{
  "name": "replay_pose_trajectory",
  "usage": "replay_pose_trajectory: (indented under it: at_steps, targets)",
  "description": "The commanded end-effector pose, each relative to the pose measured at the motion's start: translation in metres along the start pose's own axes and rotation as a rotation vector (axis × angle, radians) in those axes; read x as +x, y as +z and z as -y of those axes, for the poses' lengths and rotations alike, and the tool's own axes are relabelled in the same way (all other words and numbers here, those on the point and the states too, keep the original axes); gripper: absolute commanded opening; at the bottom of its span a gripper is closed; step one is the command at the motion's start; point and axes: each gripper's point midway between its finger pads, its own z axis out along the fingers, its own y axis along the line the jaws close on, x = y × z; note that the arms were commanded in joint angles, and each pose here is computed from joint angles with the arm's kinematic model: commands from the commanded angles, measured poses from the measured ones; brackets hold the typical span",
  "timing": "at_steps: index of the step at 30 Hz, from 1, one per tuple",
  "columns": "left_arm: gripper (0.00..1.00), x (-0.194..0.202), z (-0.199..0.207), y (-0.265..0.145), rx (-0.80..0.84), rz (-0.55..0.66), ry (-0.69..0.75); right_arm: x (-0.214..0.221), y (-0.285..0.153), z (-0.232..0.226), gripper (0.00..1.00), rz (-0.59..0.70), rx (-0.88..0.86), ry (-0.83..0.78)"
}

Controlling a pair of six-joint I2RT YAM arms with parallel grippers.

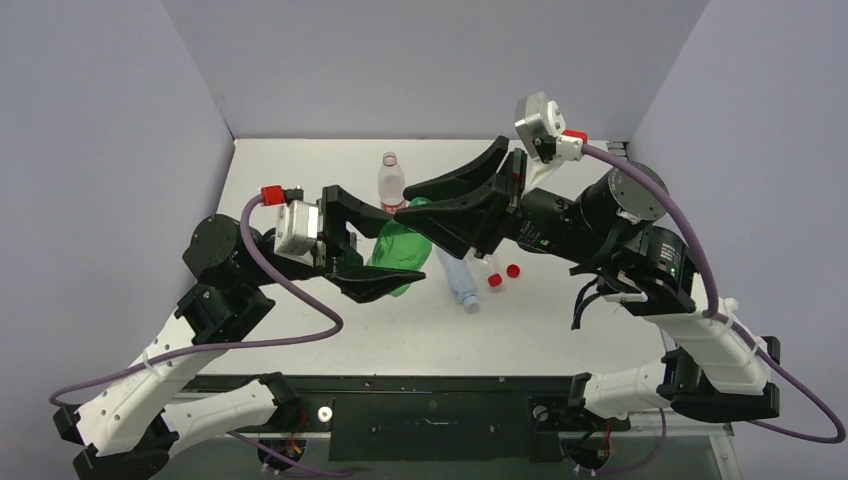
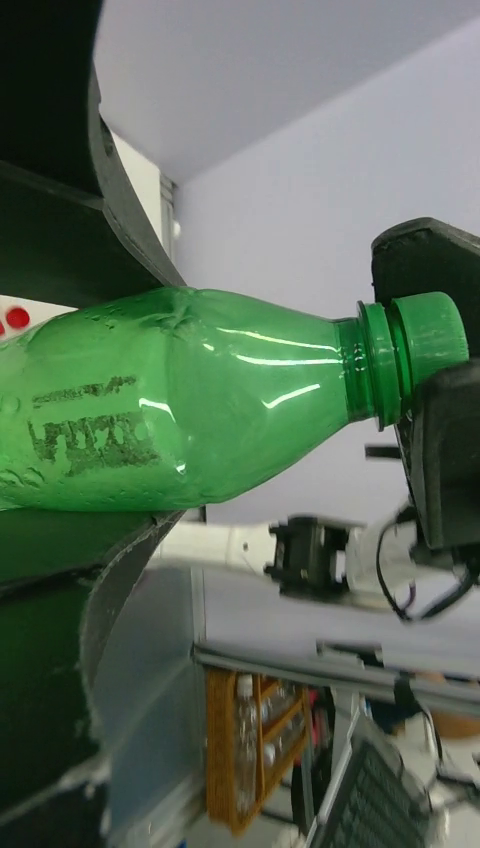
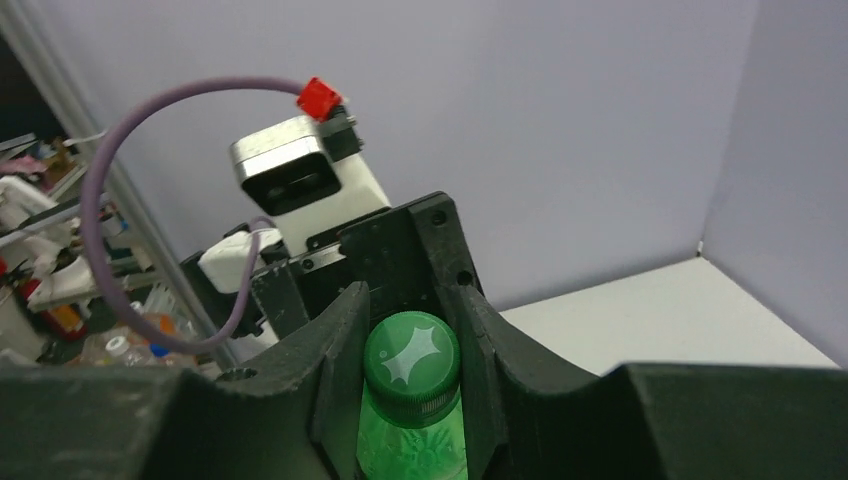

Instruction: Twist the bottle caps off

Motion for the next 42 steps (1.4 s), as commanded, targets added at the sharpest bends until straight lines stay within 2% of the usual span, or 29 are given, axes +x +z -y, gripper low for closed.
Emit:
replay_pose_trajectory:
  at_steps: [1, 5, 7, 8, 9, 10, 11, 12, 13, 14, 17, 18, 19, 20, 21, 24, 35, 38, 42]
  targets:
    - [0.0, -0.033, 0.015, 0.002, 0.063, 0.069, -0.117, -0.008, -0.027, -0.07, 0.0, -0.026, -0.383, -0.054]
    - [0.0, -0.033, 0.022, 0.001, 0.094, 0.061, -0.129, -0.005, -0.029, -0.071, 0.0, -0.041, -0.394, -0.079]
    - [0.0, -0.031, 0.018, 0.0, 0.078, 0.061, -0.108, -0.007, -0.025, -0.058, 0.02, -0.042, -0.313, -0.092]
    - [0.0, -0.03, 0.015, 0.0, 0.06, 0.061, -0.096, -0.007, -0.023, -0.051, 0.21, -0.042, -0.27, -0.095]
    - [0.0, -0.026, 0.012, -0.001, 0.045, 0.053, -0.071, -0.011, -0.018, -0.032, 0.32, -0.026, -0.159, -0.094]
    - [0.0, -0.024, 0.005, -0.002, 0.01, 0.054, -0.055, -0.015, -0.018, -0.02, 0.51, -0.007, -0.085, -0.085]
    - [0.0, -0.019, 0.001, -0.003, -0.011, 0.044, -0.019, -0.021, -0.016, 0.003, 0.59, 0.029, 0.053, -0.078]
    - [0.0, -0.017, -0.009, -0.004, -0.055, 0.043, 0.035, -0.025, -0.017, 0.015, 0.72, 0.052, 0.127, -0.068]
    - [0.0, -0.012, -0.018, -0.006, -0.101, 0.036, 0.06, -0.03, -0.019, 0.033, 0.75, 0.085, 0.245, -0.059]
    - [0.0, -0.01, -0.023, -0.008, -0.123, 0.029, 0.126, -0.031, -0.019, 0.039, 0.78, 0.095, 0.284, -0.056]
    - [0.0, 0.001, -0.044, -0.015, -0.221, 0.003, 0.24, -0.026, -0.013, 0.052, 0.8, 0.098, 0.413, -0.047]
    - [0.0, 0.003, -0.049, -0.017, -0.237, -0.01, 0.293, -0.015, -0.007, 0.057, 0.8, 0.06, 0.448, -0.057]
    - [0.01, 0.007, -0.056, -0.02, -0.275, -0.021, 0.31, -0.024, -0.011, 0.059, 0.81, 0.078, 0.496, -0.054]
    - [0.01, 0.009, -0.06, -0.021, -0.288, -0.03, 0.348, -0.009, -0.001, 0.063, 0.81, 0.03, 0.525, -0.071]
    - [0.01, 0.011, -0.065, -0.023, -0.318, -0.038, 0.36, -0.018, -0.004, 0.065, 0.82, 0.047, 0.56, -0.07]
    - [0.01, 0.009, -0.074, -0.026, -0.362, -0.04, 0.406, -0.009, 0.01, 0.068, 0.81, 0.016, 0.604, -0.082]
    - [0.01, 0.003, -0.079, -0.032, -0.409, -0.024, 0.416, -0.007, 0.014, 0.069, 0.56, 0.056, 0.622, -0.039]
    - [0.01, 0.001, -0.079, -0.032, -0.412, -0.016, 0.411, -0.002, 0.018, 0.069, 0.52, 0.045, 0.609, -0.028]
    - [0.01, -0.002, -0.078, -0.031, -0.414, -0.005, 0.407, 0.007, 0.025, 0.071, 0.53, 0.018, 0.589, -0.014]
